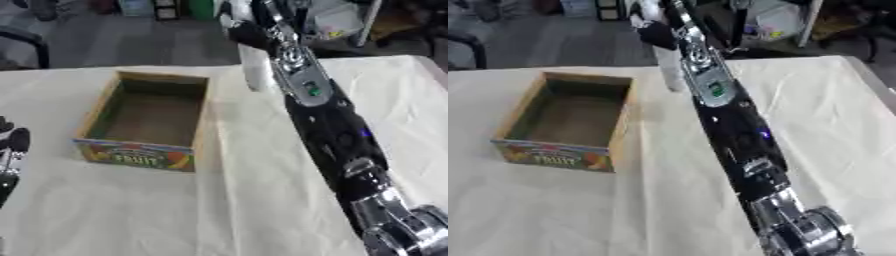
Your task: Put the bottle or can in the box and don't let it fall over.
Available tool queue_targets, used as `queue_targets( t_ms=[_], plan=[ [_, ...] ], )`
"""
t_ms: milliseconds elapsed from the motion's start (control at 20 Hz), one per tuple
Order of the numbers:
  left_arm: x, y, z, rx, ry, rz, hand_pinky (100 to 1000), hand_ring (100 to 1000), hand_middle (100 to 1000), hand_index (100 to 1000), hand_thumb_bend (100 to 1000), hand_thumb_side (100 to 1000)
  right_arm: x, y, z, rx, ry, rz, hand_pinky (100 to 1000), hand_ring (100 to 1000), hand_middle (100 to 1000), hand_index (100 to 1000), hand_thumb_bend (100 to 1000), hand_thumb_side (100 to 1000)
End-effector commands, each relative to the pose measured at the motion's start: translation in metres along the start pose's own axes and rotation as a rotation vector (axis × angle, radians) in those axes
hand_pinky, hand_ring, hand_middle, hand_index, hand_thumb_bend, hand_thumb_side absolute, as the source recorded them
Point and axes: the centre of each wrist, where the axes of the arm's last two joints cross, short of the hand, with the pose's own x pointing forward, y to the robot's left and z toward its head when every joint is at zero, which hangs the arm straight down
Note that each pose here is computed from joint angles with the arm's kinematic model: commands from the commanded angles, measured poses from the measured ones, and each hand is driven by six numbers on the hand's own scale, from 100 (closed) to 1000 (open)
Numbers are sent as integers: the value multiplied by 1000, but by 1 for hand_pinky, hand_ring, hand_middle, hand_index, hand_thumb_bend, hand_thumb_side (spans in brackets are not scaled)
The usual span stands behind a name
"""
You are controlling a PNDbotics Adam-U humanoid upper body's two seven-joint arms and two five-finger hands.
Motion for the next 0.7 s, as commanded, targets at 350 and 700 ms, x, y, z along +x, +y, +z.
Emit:
queue_targets(
  t_ms=[350,700],
  plan=[
    [11,-7,-8,-39,-48,26,668,666,717,817,592,625,41,30,-15,76,-110,-81,724,586,329,478,100,100],
    [17,-13,-13,-70,-75,48,668,665,717,817,593,625,48,48,-14,102,-103,-207,729,589,328,479,100,100]
  ],
)
